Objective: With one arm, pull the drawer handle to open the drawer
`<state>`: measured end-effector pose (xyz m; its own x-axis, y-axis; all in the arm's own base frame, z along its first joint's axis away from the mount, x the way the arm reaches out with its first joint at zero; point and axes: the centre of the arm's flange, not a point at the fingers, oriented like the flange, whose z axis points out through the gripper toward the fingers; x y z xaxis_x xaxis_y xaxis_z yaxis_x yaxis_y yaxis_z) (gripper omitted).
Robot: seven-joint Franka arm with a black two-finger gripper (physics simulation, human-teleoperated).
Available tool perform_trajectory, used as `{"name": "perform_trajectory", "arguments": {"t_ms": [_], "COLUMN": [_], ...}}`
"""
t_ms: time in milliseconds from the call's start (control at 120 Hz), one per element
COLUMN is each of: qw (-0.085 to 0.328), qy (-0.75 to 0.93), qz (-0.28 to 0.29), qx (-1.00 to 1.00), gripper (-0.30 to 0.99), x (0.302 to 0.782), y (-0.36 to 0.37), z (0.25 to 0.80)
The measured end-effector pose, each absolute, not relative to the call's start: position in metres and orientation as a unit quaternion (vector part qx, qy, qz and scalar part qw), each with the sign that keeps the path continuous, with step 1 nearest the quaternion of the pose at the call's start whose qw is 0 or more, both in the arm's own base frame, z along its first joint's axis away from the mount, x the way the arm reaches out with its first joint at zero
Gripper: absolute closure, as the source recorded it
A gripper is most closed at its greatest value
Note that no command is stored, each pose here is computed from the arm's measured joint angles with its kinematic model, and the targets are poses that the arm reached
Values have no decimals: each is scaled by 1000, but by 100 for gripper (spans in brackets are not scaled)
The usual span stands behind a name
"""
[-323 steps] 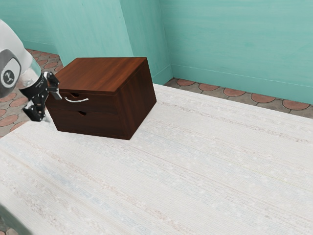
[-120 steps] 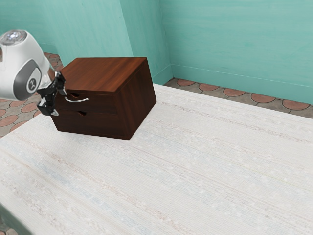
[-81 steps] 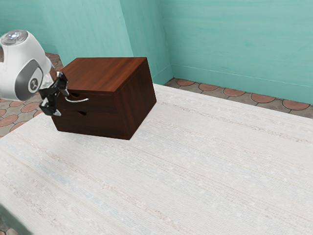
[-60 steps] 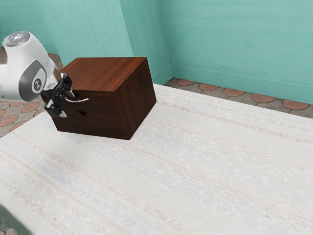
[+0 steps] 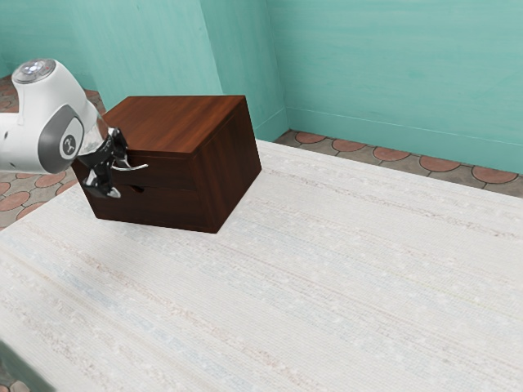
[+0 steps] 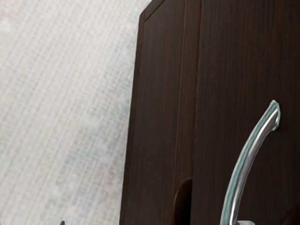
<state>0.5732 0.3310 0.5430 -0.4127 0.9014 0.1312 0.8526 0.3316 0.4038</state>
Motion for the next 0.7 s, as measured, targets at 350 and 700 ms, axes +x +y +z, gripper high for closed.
{"name": "perform_trajectory", "arguments": {"t_ms": [350, 700], "qw": [55, 50], "qy": [814, 815], "qz": [207, 202], "qx": [540, 540], "gripper": [48, 52], "x": [571, 561], "y": [331, 327], "z": [544, 545]}}
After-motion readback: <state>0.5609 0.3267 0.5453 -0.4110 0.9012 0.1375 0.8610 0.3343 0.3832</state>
